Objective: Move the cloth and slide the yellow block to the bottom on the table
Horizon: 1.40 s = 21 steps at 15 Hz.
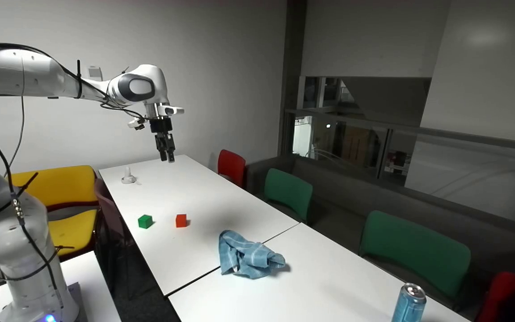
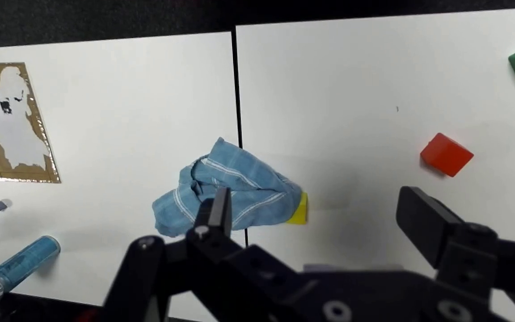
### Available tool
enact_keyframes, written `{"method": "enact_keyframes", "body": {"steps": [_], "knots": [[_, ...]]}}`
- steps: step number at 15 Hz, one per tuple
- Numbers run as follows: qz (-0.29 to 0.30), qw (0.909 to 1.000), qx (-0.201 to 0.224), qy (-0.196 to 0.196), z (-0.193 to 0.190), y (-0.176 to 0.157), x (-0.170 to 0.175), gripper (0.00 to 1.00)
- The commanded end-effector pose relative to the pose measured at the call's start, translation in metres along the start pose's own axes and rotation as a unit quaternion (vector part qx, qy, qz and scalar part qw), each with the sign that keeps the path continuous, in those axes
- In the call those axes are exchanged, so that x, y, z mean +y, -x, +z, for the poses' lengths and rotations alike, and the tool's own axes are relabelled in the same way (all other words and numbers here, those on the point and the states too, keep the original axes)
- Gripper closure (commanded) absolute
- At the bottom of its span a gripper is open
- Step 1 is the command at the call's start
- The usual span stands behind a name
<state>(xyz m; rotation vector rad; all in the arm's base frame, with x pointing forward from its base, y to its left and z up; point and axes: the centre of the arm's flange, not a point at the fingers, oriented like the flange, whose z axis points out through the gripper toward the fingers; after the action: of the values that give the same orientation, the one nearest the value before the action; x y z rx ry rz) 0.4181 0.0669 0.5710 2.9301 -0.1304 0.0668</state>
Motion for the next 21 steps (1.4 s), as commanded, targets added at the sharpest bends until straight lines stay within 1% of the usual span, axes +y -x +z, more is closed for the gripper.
{"method": "enact_keyframes", "body": {"steps": [1,5,8,11,14,17,19,20,21], "knots": [[0.028,0.9988,0.029,-0.027,0.002,-0.046,-0.015,0.0],[0.074,0.9936,0.061,-0.059,0.018,-0.085,-0.021,0.0],[0.101,0.9906,0.062,-0.067,0.035,-0.101,-0.019,0.0],[0.119,0.9901,0.044,-0.06,0.057,-0.107,-0.008,0.0],[0.123,0.9913,0.019,-0.041,0.08,-0.109,0.008,0.0],[0.134,0.9904,-0.006,-0.036,0.106,-0.106,0.034,0.0],[0.139,0.9892,-0.025,-0.04,0.123,-0.102,0.057,0.0],[0.14,0.9893,-0.013,-0.041,0.114,-0.108,0.037,0.0],[0.142,0.9889,-0.019,-0.04,0.121,-0.107,0.045,0.0]]}}
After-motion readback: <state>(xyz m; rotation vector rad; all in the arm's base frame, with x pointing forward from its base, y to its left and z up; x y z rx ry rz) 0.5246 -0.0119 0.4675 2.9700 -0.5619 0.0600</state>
